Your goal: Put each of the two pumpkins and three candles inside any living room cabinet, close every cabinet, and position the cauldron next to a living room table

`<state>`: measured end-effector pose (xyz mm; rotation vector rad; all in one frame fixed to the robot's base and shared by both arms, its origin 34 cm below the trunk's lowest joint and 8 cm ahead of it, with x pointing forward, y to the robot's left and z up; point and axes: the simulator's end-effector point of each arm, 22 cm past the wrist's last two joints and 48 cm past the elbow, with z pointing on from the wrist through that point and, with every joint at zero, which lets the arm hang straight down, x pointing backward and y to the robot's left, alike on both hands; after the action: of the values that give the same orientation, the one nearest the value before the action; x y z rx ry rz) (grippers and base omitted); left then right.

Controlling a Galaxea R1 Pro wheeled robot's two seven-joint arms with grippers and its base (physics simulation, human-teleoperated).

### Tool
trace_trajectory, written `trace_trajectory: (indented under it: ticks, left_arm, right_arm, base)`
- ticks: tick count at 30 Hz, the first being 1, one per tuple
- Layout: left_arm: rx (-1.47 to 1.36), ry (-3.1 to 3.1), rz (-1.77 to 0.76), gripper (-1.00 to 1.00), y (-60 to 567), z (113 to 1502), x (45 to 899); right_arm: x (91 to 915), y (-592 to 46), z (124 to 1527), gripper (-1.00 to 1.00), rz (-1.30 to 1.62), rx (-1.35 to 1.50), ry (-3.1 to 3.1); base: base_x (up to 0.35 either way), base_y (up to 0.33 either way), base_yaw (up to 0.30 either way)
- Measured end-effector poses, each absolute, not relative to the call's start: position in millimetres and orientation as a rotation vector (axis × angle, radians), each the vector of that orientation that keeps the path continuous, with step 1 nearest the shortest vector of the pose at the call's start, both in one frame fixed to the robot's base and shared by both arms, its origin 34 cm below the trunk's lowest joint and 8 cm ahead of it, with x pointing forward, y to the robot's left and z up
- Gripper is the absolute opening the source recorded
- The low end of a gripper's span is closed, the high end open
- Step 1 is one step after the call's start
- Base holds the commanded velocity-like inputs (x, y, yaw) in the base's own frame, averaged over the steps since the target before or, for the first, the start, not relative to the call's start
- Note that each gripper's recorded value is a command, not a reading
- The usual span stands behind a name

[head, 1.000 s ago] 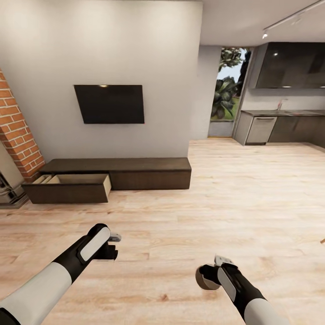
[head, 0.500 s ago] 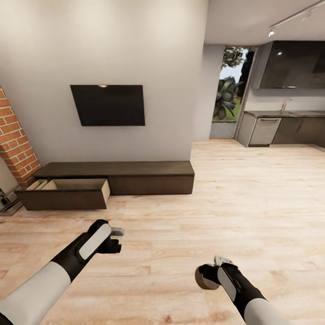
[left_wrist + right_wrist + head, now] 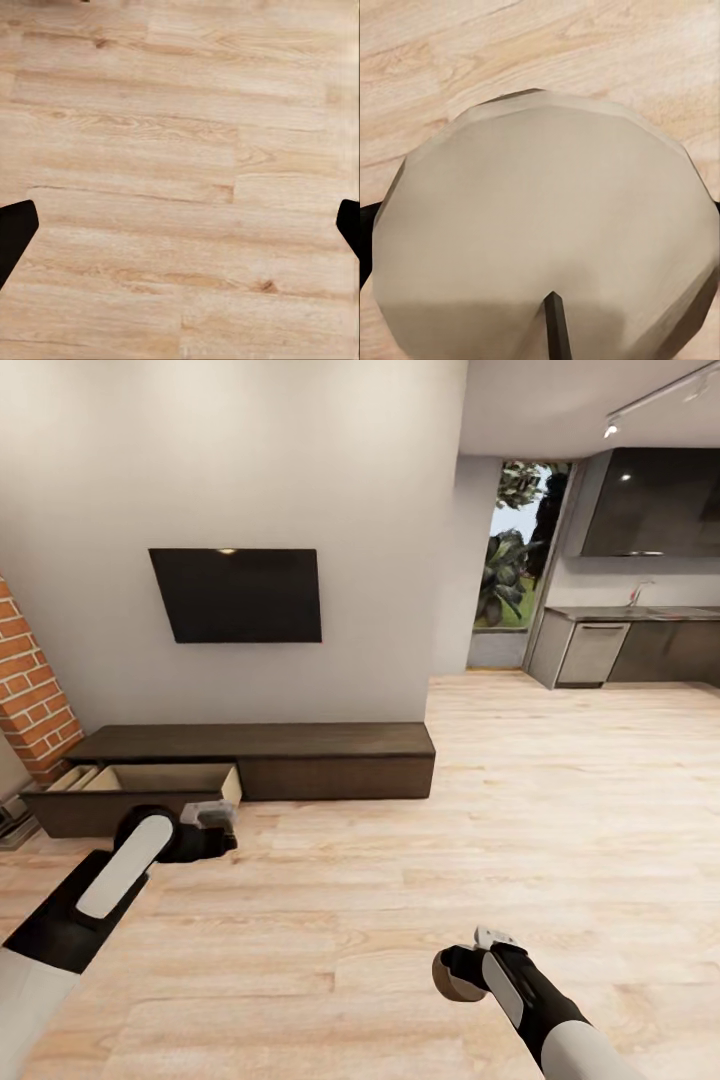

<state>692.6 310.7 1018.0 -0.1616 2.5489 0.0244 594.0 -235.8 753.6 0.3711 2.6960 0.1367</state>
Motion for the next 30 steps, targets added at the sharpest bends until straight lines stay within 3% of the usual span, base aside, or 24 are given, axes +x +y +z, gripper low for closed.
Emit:
trace_trajectory:
  ticks: [7, 16, 30]
  left_arm:
    - [-0.309, 2.456, -0.088, 1.00, 361.2, 1056.2, 679.1]
    - [-0.403, 2.396, -0.115, 1.00, 387.7, 1074.0, 676.1]
    - [-0.622, 2.286, -0.141, 1.00, 447.1, 1094.0, 666.5]
  right_arm:
    - [594.2, -235.4, 753.9, -1.00, 0.137, 0.370, 2.695]
    - [594.0, -236.0, 753.9, -1.00, 0.134, 0.369, 2.696]
    - [594.6, -227.5, 754.6, -1.00, 0.149, 0.365, 2.696]
  base:
    - [0.095, 0.000, 0.000]
    - [0.297, 0.000, 0.017]
    - [0.333, 0.000, 0.246]
